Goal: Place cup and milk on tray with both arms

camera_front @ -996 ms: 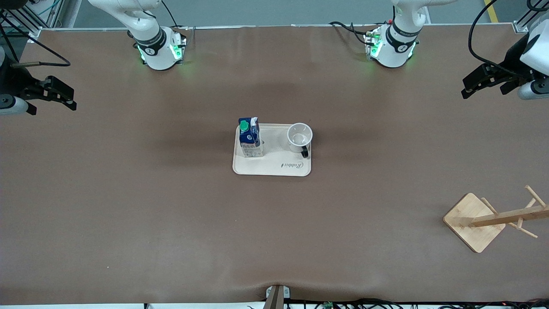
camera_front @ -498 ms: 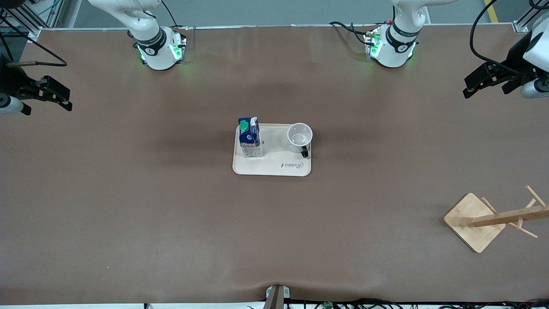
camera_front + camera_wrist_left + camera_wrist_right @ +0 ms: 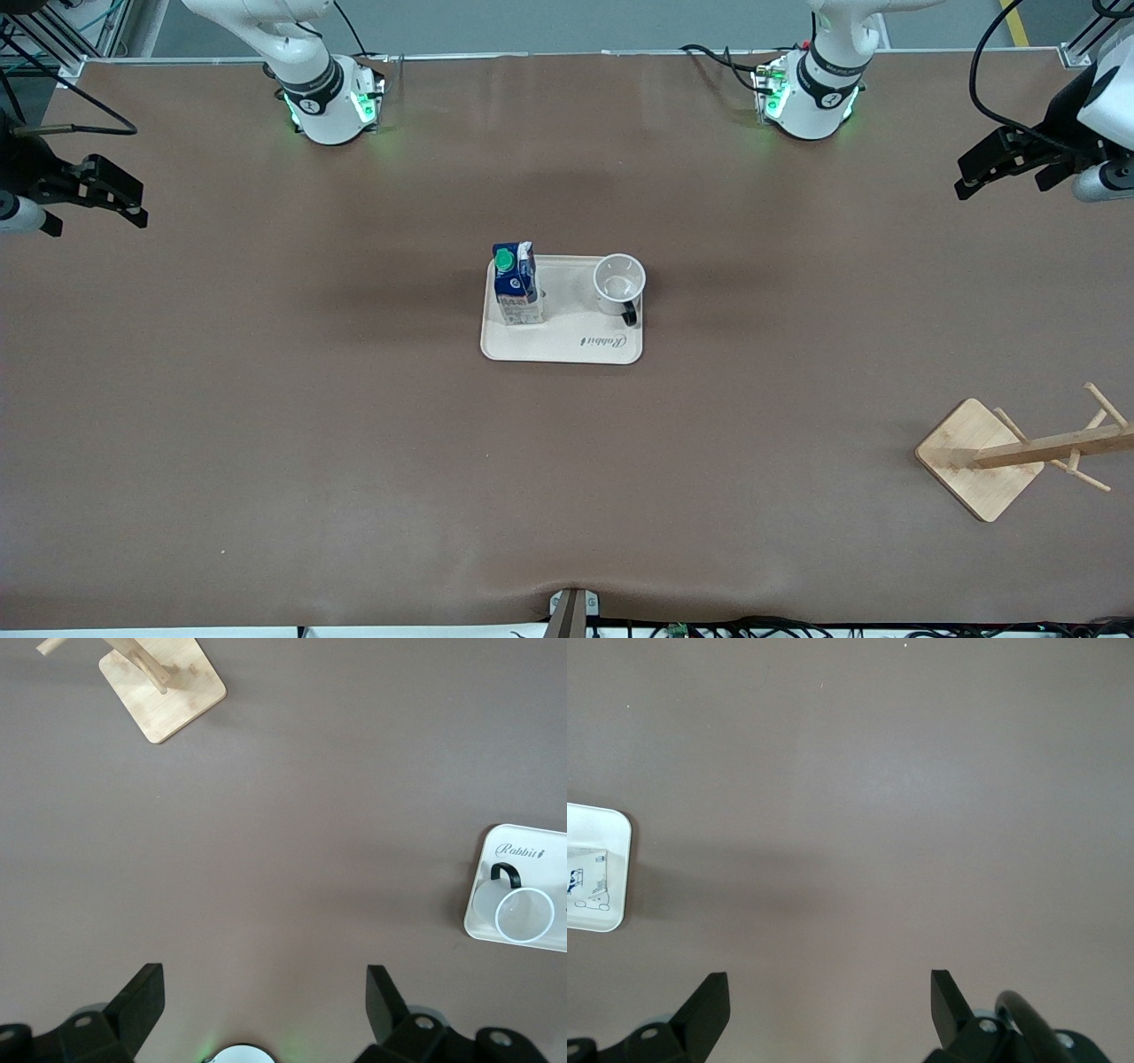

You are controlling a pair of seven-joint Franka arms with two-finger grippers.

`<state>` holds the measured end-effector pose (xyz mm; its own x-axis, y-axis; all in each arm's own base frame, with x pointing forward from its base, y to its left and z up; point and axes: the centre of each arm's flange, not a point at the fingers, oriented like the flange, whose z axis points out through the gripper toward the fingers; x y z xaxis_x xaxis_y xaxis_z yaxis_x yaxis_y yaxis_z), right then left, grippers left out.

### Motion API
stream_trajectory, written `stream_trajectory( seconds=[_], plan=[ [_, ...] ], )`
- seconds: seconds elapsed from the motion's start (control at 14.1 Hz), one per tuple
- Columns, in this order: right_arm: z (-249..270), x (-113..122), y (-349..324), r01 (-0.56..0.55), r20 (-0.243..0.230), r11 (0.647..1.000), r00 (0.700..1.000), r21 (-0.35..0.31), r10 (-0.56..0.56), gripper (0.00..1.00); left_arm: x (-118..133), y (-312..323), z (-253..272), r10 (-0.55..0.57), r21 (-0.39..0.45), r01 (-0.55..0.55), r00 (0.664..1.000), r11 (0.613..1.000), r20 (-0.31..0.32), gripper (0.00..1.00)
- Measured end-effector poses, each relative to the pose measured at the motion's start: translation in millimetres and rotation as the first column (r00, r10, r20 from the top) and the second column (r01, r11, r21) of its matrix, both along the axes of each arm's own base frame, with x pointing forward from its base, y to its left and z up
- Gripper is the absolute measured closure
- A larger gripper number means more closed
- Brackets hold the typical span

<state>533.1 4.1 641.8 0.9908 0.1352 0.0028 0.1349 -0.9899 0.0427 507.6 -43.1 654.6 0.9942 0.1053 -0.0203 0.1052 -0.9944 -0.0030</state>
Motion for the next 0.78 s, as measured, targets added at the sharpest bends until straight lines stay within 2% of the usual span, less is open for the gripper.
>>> stream_trajectory(
  seconds=[0.78],
  plan=[
    [3.9,-1.1,3.4,-0.006,0.000,1.000,1.000,0.001,0.006,0.00,-2.0,-0.6,1.3,-0.001,0.001,0.001,1.000,1.000,-0.012,0.00]
  ],
)
